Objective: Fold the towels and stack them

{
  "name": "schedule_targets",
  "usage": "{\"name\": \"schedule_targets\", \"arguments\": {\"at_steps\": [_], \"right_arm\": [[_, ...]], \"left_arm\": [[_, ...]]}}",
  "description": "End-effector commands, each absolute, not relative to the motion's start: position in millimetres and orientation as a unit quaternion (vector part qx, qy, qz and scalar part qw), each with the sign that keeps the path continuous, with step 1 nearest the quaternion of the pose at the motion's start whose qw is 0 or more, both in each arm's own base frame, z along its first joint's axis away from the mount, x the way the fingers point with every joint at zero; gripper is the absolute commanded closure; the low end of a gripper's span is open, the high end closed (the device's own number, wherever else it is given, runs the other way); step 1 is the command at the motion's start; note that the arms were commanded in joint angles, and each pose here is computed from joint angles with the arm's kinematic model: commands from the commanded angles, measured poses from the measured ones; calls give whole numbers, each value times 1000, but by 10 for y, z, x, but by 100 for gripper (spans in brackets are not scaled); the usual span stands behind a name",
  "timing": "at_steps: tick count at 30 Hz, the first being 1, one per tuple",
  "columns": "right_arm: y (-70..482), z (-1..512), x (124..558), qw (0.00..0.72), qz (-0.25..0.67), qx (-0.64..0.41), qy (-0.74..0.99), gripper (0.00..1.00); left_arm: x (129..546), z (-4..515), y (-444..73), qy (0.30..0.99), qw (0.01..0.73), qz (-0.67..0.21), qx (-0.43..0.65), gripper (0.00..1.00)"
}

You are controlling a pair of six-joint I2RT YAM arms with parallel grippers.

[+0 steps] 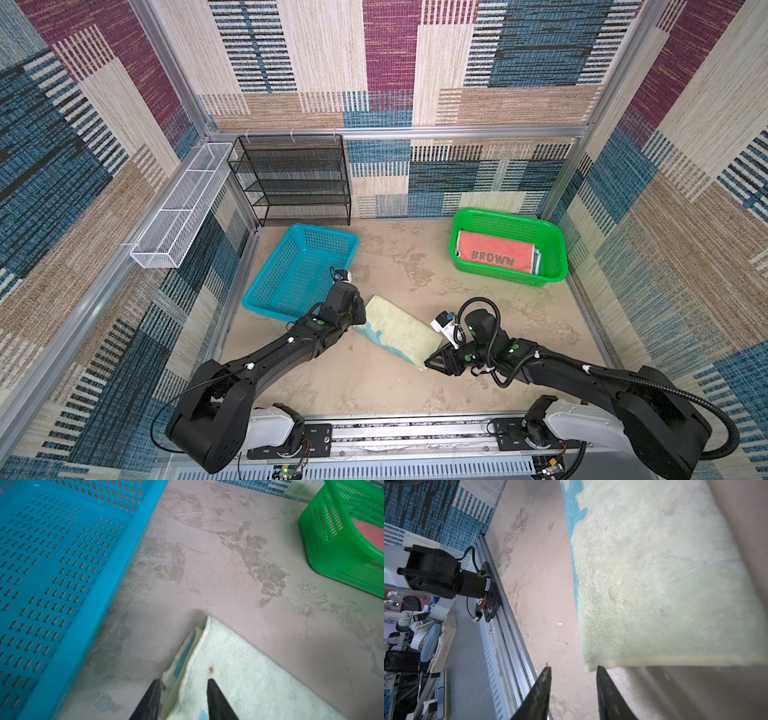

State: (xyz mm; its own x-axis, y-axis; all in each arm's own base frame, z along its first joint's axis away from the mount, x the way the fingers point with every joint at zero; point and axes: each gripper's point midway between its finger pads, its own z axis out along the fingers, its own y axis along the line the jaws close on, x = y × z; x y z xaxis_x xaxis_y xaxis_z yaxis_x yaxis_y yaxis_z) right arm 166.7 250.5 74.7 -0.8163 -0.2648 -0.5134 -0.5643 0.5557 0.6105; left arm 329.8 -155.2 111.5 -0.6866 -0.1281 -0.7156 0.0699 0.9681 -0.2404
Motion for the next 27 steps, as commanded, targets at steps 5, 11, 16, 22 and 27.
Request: {"name": "schedule_targets", "arguments": {"at_steps": [5,11,16,22,27], "right_arm": [[2216,575,2028,223,335,-69,913,42],[2170,615,2025,234,359,-15,904,39],[2120,565,2048,228,340,2,912,40],[2169,406,2072,192,322,12,927,41],[2229,319,2130,181,306,14,935,42]], "left_arm": [[3256,1257,-1774,901,390,-189,3,59],[3226,1161,-1940,903,369,-220,19,63],[3189,956,-2038,910,341,-232,34,69],[3173,726,-2032,923,317,-215,39,73],[3171,529,-1977,933,302,-192,34,74]]}}
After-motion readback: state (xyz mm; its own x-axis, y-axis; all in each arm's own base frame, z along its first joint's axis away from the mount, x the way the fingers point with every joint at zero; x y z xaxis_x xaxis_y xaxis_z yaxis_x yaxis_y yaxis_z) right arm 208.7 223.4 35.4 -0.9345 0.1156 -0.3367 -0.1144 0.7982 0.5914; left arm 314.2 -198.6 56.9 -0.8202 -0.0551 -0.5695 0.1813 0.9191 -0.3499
